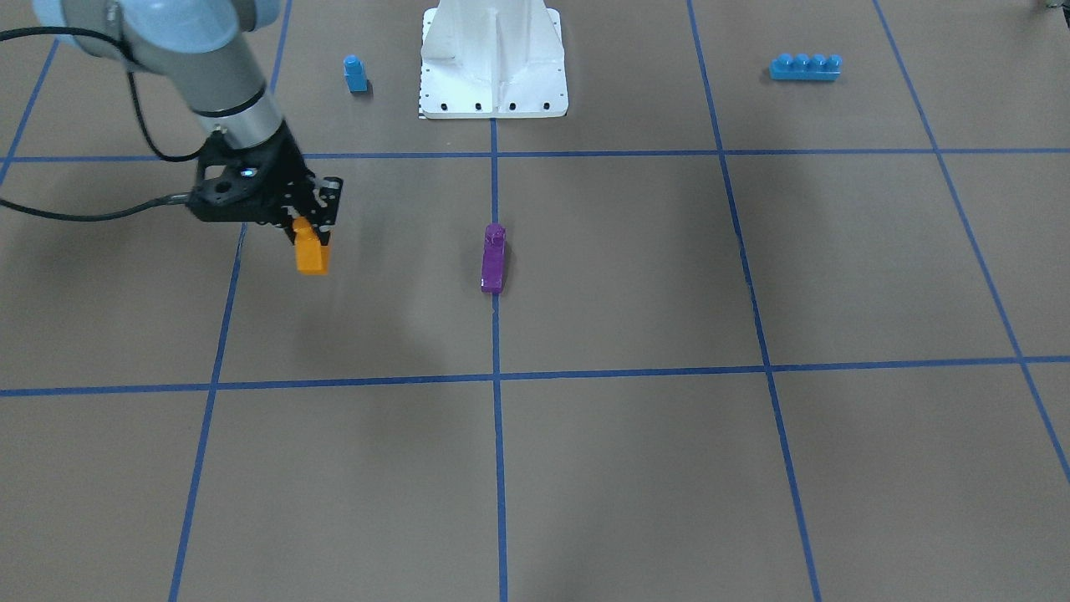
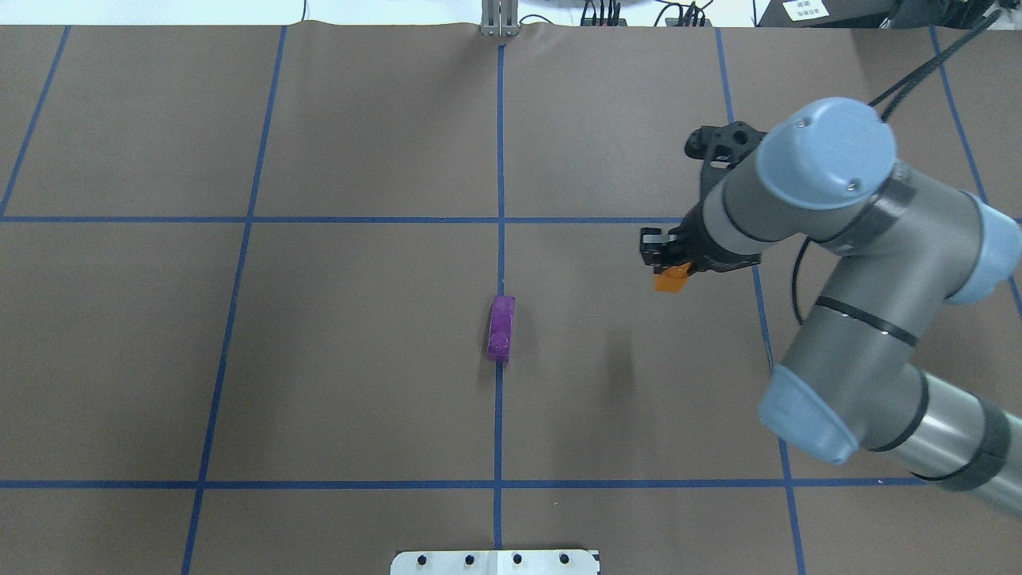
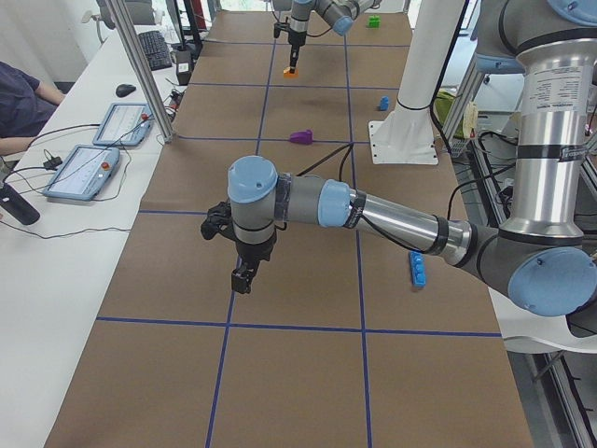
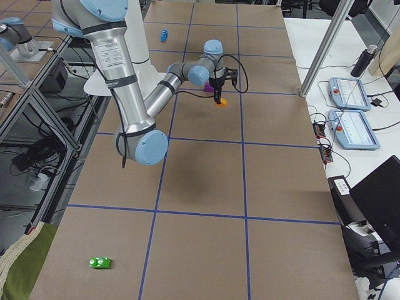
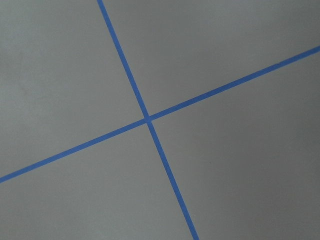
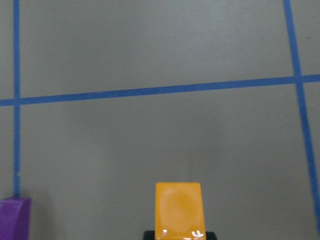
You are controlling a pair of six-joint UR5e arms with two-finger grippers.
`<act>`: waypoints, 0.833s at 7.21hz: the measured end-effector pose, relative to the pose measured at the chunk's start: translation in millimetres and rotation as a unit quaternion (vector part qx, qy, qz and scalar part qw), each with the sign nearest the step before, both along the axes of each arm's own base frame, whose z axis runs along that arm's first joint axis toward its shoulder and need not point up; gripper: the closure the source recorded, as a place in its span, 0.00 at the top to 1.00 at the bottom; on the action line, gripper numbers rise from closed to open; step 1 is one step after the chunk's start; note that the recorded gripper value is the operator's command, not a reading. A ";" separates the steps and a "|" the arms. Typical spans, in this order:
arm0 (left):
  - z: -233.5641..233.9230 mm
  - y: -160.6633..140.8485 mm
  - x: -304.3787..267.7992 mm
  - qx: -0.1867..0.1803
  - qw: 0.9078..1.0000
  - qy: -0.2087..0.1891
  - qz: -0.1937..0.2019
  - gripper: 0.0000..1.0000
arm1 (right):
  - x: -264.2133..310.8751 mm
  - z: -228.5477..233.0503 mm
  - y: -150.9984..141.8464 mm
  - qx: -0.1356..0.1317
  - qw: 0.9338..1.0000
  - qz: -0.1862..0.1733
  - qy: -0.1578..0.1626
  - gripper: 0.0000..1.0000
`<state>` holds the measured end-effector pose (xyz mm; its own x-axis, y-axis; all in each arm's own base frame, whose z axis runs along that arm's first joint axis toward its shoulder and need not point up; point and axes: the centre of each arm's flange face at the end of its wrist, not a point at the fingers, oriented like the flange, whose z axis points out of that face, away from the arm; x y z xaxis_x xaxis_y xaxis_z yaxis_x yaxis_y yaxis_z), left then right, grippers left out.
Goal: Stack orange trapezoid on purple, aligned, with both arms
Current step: 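Carry the orange block with the right gripper over the purple block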
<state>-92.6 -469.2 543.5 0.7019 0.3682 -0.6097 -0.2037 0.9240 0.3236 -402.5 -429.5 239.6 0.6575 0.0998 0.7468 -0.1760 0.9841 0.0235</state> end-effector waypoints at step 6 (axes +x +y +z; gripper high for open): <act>5.0 14.3 -1.5 -0.007 1.000 0.002 -0.004 1.00 | -165.2 -105.5 27.9 -0.047 0.999 0.019 0.003 0.00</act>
